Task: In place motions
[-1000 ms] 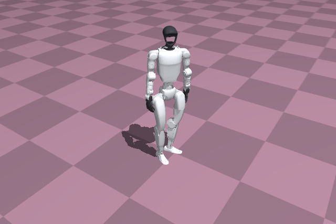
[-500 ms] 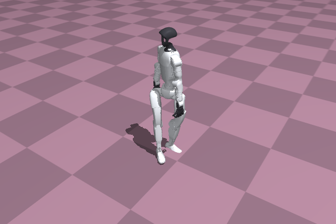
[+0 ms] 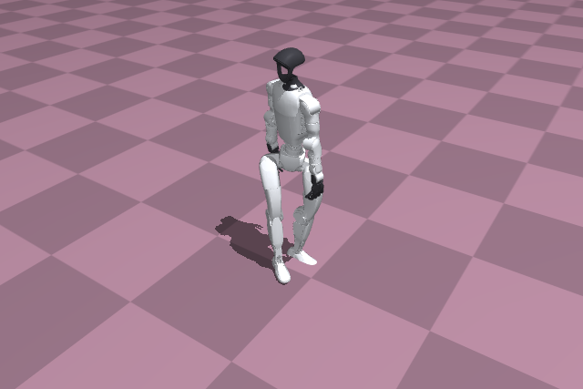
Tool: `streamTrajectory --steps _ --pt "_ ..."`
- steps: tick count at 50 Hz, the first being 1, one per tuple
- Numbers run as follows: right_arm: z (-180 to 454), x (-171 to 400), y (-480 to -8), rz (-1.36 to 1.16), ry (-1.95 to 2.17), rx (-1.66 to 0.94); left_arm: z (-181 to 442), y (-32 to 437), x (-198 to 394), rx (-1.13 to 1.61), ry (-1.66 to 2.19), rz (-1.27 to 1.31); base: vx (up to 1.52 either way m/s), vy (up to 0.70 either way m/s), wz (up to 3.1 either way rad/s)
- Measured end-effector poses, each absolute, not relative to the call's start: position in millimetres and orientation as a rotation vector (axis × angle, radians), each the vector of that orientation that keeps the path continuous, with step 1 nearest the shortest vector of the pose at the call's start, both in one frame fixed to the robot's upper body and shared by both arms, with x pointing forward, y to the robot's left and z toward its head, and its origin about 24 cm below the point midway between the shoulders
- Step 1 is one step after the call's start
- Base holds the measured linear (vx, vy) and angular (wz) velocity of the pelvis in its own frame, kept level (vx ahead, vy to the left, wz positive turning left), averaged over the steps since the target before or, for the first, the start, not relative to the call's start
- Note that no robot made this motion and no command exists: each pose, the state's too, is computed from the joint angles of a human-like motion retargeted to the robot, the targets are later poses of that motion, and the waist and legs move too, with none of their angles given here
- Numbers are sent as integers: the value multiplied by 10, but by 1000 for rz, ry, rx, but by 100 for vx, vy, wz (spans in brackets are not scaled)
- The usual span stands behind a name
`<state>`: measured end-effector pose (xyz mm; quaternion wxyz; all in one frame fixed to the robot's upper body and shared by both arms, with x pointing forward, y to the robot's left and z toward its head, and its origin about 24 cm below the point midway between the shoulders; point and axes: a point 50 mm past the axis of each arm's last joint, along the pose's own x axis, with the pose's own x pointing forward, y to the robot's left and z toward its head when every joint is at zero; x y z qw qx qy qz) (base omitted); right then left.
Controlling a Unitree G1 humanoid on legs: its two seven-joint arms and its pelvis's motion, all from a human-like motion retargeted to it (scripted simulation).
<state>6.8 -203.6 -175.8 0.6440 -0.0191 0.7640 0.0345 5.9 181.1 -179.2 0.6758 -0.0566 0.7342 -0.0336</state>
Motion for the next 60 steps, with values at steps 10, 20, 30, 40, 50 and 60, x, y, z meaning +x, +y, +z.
streamTrajectory --steps 10,20,30,40,50,60 --pt "-1729 500 -2180 81 1567 -123 -1781 1949 151 -56 1626 -66 22 -9 136" --pt "-1711 591 -2229 66 1492 -129 -1798 1787 140 -84 1628 -88 26 11 132" --pt "-1771 251 -2039 141 1581 -53 -1796 1801 -39 -20 1673 -45 12 14 113" --pt "-1788 70 -2003 247 1630 -233 -1785 1738 -303 -138 1725 76 8 10 40" --pt "-1788 -80 -1964 244 1692 -185 -1766 1736 -402 -183 1779 55 7 4 22" --pt "-1781 -62 -1994 293 1698 -209 -1783 1712 -252 -198 1742 -3 4 4 30"
